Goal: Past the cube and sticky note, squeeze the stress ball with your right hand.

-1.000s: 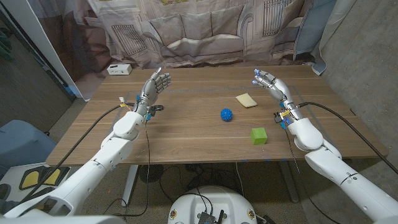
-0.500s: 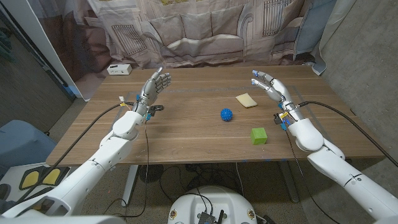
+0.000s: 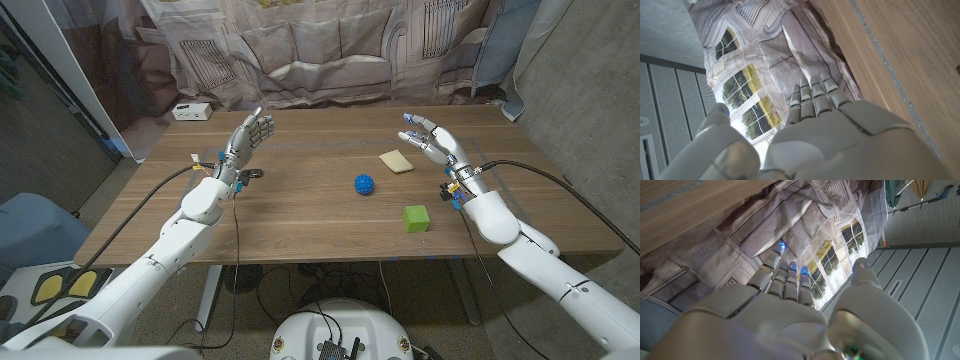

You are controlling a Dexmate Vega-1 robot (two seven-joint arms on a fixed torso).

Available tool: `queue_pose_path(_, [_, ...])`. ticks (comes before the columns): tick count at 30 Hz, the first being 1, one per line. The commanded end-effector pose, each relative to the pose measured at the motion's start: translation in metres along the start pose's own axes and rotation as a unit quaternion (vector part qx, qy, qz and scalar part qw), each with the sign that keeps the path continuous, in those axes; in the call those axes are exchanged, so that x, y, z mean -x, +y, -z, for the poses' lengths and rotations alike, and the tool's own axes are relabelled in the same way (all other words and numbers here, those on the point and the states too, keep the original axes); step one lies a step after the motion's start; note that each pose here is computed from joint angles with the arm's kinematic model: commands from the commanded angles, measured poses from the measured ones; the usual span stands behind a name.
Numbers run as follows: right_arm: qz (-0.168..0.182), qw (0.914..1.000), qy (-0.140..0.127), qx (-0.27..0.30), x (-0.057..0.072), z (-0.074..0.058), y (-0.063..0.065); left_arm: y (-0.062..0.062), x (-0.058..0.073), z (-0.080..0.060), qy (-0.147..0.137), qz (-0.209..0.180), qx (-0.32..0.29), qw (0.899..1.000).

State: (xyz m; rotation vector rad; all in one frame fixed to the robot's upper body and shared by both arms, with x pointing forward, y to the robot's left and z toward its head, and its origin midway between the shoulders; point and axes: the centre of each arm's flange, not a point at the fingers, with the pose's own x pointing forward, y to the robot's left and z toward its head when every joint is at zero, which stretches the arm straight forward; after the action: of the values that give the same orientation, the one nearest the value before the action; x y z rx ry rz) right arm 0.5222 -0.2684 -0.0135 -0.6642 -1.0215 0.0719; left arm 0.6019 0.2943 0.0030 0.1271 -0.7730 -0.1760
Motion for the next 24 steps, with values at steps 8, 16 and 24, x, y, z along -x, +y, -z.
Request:
queue_pose_path(8, [-0.019, 0.9950, -0.009, 0.097, 0.000, -0.014, 0.010, -0.002, 0.004, -0.001, 0.004, 0.000, -0.012, 1.000])
queue_pose_path(16, [-0.030, 0.9910, -0.016, 0.129, 0.001, -0.021, 0.014, -0.001, 0.007, -0.004, -0.005, -0.004, -0.009, 1.000])
queue_pose_path(24, [-0.037, 0.9883, -0.023, 0.146, 0.002, -0.027, 0.018, -0.001, 0.007, -0.005, -0.003, -0.004, -0.008, 1.000])
